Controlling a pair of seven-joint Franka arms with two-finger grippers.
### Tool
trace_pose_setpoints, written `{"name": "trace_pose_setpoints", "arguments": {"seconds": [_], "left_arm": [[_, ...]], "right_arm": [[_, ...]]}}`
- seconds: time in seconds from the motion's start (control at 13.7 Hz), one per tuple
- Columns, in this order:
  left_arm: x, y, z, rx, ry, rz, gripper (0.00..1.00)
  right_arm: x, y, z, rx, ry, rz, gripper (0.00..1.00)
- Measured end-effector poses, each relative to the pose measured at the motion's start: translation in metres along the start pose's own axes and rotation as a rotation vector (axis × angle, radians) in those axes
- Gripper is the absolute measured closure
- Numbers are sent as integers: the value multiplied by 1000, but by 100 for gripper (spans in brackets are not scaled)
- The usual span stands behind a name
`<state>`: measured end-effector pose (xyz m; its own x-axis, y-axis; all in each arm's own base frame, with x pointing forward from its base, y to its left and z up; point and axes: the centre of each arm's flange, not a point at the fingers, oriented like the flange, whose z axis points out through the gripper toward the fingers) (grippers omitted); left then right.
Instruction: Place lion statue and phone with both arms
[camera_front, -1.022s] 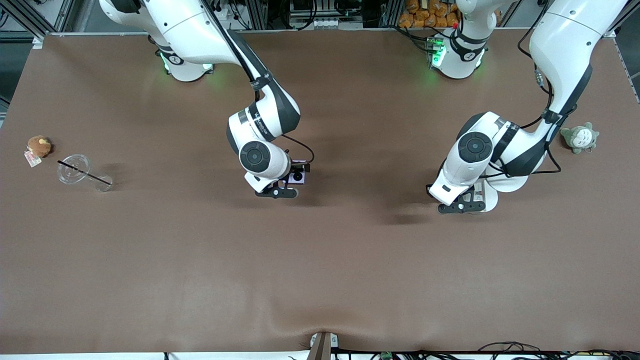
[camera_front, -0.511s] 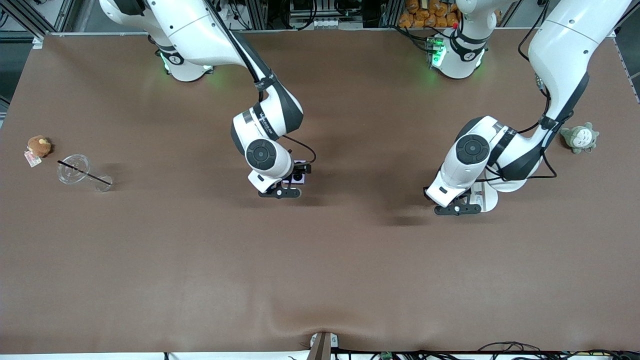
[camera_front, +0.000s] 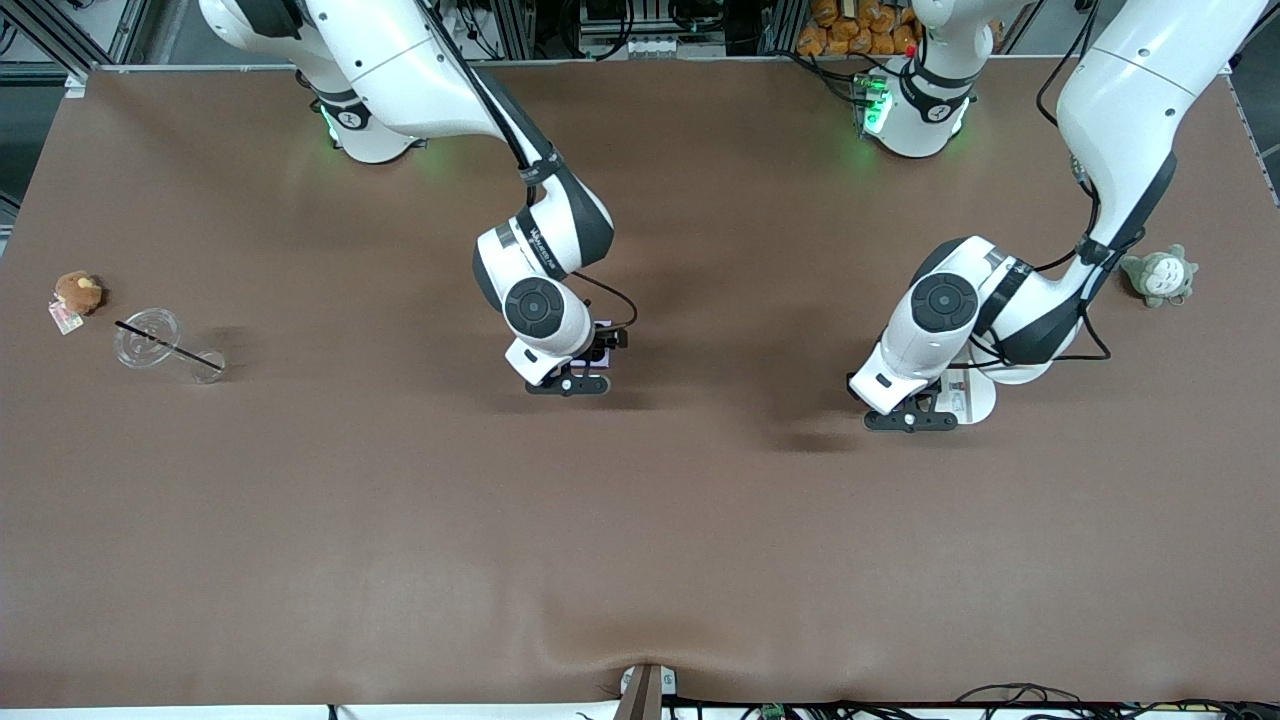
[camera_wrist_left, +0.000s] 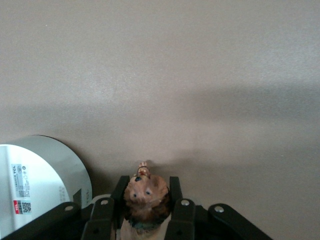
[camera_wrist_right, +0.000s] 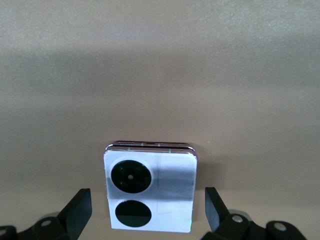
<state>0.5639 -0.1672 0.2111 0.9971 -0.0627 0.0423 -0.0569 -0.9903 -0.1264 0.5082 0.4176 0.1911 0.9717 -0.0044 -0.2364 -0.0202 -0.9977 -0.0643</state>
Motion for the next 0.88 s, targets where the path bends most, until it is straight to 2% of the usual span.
{"name": "trace_pose_setpoints", "arguments": {"seconds": [0.44,0.66,0.88], "left_arm": [[0,-5,4,-3,-8,0,63],[0,-6,4,-3,-8,-1,37],[6,-8,-1,-4,5,-8,3]], "right_arm": [[0,-1,5,-6,6,-5,0],[0,2,10,-7,21,-5,0],[-2,4,15,-28,25,-19,0]]}}
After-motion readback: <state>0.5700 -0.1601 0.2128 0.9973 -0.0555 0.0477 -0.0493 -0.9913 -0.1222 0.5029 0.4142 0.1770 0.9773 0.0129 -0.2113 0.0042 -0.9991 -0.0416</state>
